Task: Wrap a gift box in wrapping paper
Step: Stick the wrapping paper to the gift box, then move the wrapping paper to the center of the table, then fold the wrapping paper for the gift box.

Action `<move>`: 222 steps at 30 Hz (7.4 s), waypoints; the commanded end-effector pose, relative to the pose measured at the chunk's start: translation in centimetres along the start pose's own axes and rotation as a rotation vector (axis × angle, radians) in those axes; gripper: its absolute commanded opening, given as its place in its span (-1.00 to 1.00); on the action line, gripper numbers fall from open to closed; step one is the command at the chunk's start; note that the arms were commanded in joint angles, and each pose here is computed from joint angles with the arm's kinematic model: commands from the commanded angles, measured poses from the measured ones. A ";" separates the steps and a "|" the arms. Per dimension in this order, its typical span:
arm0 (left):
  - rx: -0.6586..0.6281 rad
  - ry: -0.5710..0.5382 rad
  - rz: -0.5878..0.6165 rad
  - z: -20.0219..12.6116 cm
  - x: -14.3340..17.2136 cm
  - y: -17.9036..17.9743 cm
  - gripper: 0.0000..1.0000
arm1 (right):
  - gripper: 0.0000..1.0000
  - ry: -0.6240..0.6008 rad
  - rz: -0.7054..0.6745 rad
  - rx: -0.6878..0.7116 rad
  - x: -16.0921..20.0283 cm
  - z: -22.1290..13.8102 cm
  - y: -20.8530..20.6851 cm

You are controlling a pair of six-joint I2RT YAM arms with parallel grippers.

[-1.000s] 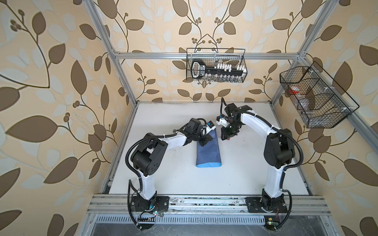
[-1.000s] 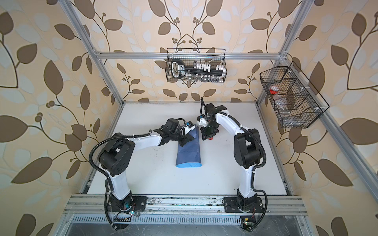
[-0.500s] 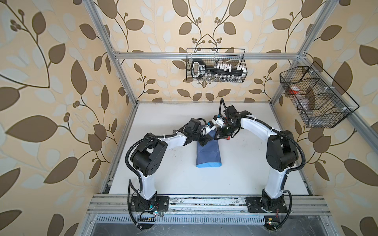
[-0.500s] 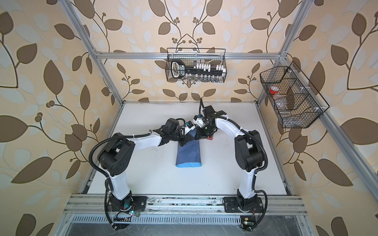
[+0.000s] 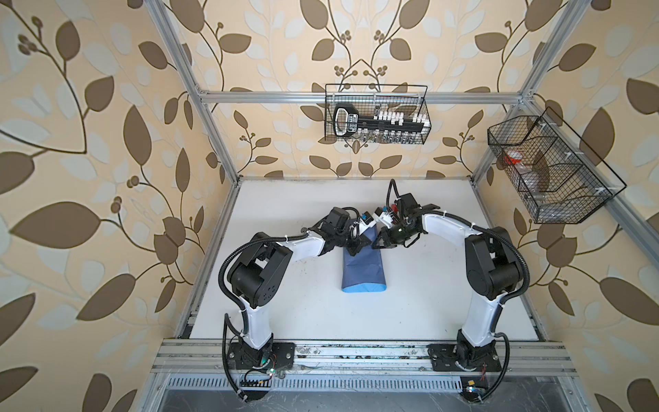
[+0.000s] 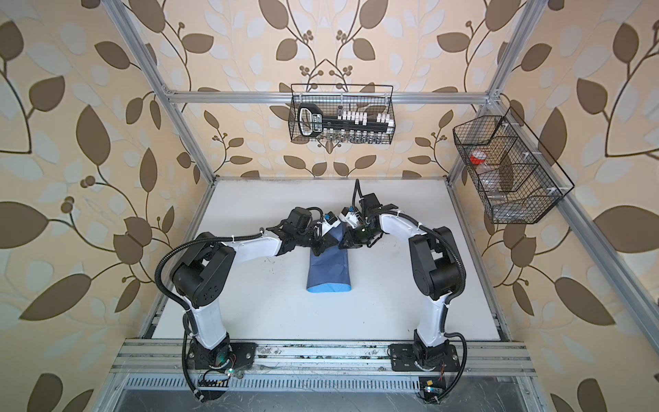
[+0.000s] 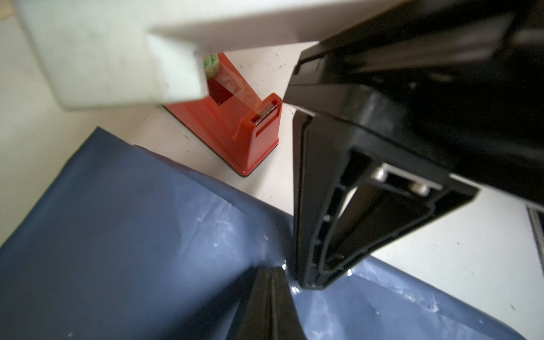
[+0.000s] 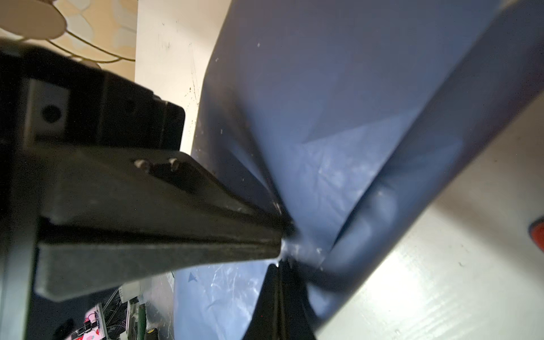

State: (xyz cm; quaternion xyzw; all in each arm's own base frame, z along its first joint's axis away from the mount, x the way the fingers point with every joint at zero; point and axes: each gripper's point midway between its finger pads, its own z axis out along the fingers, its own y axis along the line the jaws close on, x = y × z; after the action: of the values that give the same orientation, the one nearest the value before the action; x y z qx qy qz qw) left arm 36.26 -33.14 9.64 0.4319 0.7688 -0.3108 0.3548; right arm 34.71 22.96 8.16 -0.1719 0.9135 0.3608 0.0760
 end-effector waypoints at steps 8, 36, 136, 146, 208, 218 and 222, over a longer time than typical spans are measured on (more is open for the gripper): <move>-0.093 0.237 -0.071 0.2 7.7 1.3 -1.00 | -1.00 0.101 0.139 0.178 7.7 -0.7 -5.1; -0.193 0.094 -0.685 -12.7 0.5 0.4 0.73 | -0.26 -0.151 0.081 0.141 3.7 -4.9 -0.1; -0.422 0.534 -0.309 -7.2 8.7 7.5 -0.12 | -0.79 -0.187 0.184 -0.071 -3.1 5.8 -1.8; -0.396 0.430 -0.235 -12.0 5.8 3.9 0.51 | -0.79 -0.189 0.170 -0.064 -3.4 5.6 -1.5; -0.354 0.195 -0.844 -14.5 6.9 6.4 -1.00 | -0.79 -0.159 0.155 -0.039 -3.2 5.9 -1.3; -0.293 0.231 -0.984 -10.1 8.8 11.0 -1.00 | -0.79 -0.145 0.145 -0.028 -3.1 6.3 -1.4; -0.215 0.240 -1.058 -8.6 9.5 10.4 -1.00 | -0.79 -0.149 0.142 -0.032 -3.0 5.9 -1.0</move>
State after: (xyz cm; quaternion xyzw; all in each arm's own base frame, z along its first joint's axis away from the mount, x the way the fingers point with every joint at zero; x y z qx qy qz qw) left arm 39.75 -16.01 3.69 -0.0141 0.9552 -0.2712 0.1176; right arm 41.01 28.03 8.74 -0.1043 0.8732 0.4362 0.1906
